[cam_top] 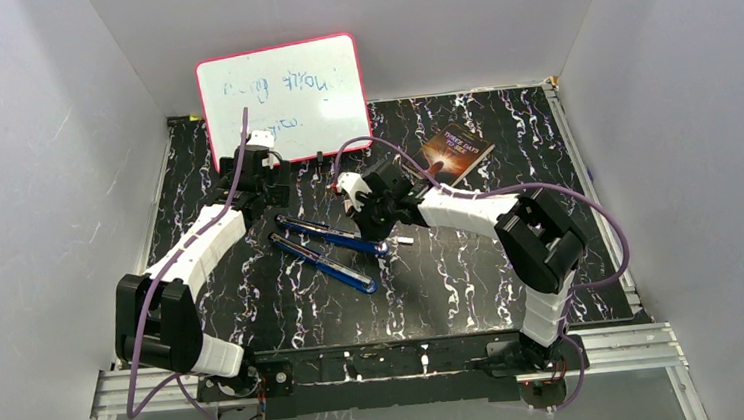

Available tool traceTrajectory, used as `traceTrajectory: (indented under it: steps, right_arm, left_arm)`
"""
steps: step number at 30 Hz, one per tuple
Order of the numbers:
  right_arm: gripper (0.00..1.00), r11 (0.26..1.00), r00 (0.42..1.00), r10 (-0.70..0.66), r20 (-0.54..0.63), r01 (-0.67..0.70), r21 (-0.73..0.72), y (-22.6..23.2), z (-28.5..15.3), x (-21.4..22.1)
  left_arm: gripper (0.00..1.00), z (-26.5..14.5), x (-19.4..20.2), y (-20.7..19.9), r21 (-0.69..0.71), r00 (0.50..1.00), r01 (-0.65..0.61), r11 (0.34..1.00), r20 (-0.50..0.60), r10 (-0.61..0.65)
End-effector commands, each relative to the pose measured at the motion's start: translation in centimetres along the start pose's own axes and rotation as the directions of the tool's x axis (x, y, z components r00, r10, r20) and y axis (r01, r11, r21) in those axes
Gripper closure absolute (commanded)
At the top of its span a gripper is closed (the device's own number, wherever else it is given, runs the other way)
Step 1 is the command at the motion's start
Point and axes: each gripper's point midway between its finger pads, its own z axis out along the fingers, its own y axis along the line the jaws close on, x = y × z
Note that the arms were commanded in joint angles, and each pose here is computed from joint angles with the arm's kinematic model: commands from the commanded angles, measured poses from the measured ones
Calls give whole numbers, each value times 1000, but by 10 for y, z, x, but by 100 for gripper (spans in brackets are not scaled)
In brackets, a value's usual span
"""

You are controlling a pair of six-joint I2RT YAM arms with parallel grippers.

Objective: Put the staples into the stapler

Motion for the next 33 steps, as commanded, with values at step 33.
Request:
traceTrajectory:
  steps: [33]
  right_arm:
    - [100, 994, 989, -86, -118, 94, 62, 6, 2, 2]
  left_arm:
    - [2, -9, -15, 2, 3, 999, -2, 1000, 39, 2]
